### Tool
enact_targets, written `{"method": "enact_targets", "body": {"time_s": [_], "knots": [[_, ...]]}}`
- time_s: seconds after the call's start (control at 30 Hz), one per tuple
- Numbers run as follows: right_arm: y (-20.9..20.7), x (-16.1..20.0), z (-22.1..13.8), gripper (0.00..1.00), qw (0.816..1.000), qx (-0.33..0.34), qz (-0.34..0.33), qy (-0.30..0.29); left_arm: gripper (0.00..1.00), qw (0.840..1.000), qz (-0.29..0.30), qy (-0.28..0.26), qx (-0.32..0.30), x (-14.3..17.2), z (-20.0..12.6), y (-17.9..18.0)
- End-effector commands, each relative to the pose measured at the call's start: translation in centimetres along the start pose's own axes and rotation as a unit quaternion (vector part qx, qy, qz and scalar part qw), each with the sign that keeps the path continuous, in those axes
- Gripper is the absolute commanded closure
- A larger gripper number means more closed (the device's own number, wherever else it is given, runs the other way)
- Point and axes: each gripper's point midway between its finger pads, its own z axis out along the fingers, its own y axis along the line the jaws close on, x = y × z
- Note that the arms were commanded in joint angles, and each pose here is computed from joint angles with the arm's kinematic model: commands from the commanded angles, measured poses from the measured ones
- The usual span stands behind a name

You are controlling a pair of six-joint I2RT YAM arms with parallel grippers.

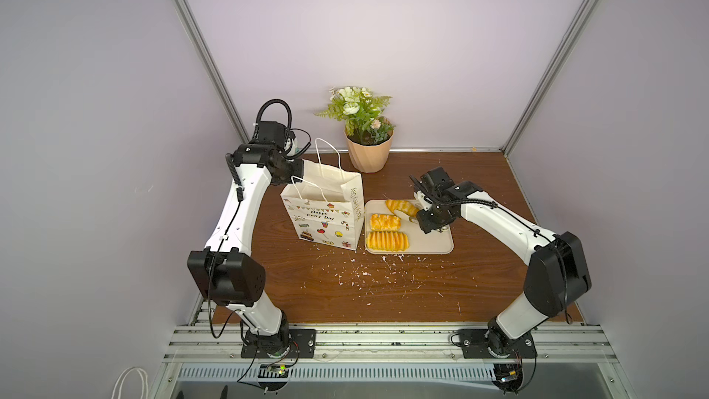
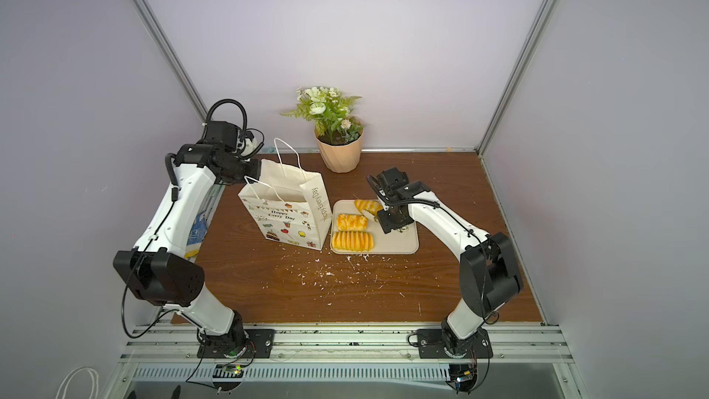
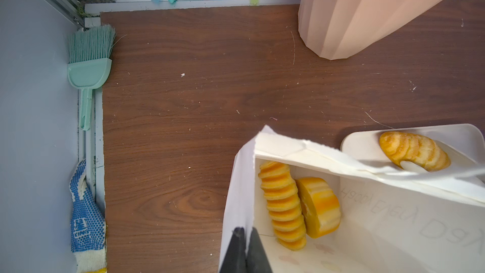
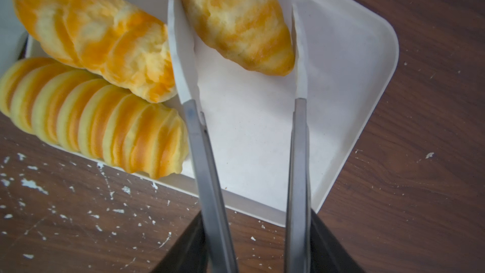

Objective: Pack bread into a paper bag
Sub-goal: Pick up the fake bread from the plate.

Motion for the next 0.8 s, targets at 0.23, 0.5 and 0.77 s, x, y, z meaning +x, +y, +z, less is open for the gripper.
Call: {"method": "enact_targets", "body": {"time_s": [0.23,0.5,0.77], "knots": [[-1.0,-1.3,-2.1,0.82,1.0,0.013,-0.002,-0.026,0.92,1.0,-0.005,-0.003,-0.005,0.5,-1.3,0.5],[-1.9,-2.3,-6.7,0.86,0.998,0.01,0.012,-0.056,0.91,1.0,-0.006,-0.004,-0.01,0.5,-1.4,0.6],[-1.3,-9.7,-17.0,0.84,0.981,-0.064,0.034,-0.181,0.92,1.0,-0.006,0.003,-0.009,0.5,-0.7,0.7]]}}
